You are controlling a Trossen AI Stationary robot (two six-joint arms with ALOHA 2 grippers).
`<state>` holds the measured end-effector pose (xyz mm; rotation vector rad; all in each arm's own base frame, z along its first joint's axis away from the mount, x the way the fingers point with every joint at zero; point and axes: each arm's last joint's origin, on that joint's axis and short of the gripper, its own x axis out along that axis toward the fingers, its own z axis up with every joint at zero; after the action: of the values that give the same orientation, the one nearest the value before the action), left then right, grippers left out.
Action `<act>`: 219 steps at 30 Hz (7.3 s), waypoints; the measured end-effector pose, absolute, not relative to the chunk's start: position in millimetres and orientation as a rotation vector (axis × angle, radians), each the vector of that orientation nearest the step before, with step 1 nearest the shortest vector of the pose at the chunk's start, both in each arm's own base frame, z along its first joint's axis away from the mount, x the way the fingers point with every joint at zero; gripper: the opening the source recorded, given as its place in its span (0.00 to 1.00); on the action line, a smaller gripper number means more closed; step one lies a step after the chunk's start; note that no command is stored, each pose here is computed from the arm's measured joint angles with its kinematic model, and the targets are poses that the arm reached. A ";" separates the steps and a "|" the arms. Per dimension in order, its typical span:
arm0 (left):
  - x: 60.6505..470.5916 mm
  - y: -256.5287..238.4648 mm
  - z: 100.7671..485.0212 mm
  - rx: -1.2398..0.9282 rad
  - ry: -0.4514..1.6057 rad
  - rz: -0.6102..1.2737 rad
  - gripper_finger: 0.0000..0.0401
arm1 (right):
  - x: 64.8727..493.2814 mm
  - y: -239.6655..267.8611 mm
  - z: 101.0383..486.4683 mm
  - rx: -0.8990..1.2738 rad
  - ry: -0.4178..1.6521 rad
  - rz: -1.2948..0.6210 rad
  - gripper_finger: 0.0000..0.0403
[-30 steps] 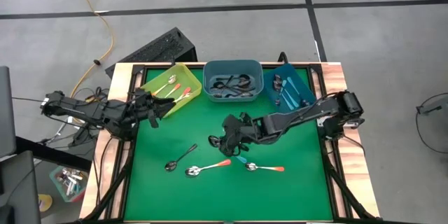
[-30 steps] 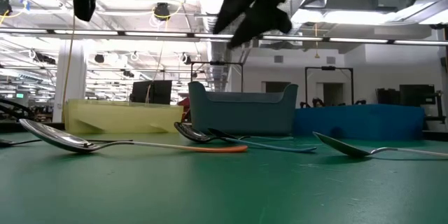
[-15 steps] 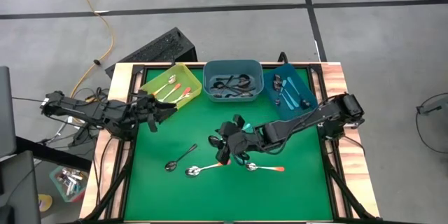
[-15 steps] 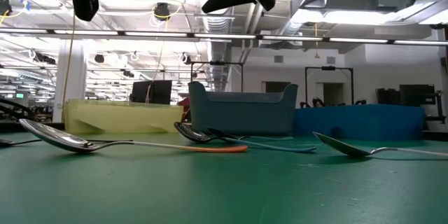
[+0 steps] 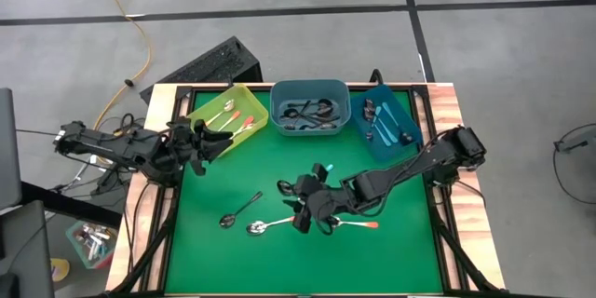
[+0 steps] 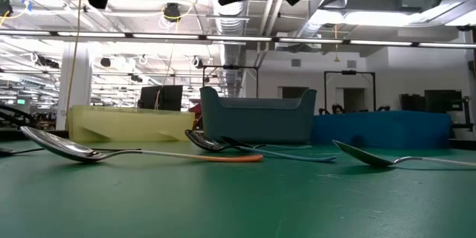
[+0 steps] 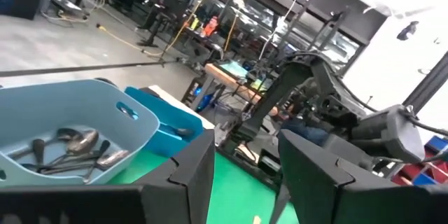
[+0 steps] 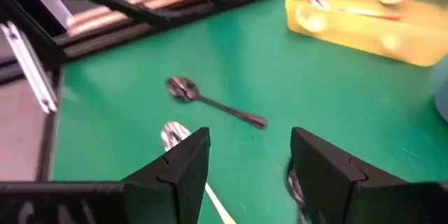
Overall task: Sort silverware by color (type)
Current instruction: Put the blue spoon into the blue bin
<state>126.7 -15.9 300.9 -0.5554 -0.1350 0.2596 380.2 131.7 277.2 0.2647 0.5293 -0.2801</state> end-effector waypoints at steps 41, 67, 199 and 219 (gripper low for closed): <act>126.1 -15.7 282.0 -0.403 0.066 0.292 0.53 | 391.7 57.1 264.5 -0.160 0.857 0.073 0.53; 123.5 -14.4 270.4 -0.370 0.174 0.344 0.54 | 400.5 4.8 160.1 -0.291 1.357 0.165 0.53; 119.1 5.2 267.1 -0.642 0.002 0.738 0.54 | 169.1 -114.2 248.5 0.483 1.214 -1.036 0.01; 118.5 14.5 264.3 -0.655 0.024 0.779 0.54 | 160.0 -155.0 176.4 0.533 1.186 -1.086 0.01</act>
<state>118.5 14.5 264.3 -0.6546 0.0240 0.7795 160.0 -155.0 176.4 0.5335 1.1863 -1.0861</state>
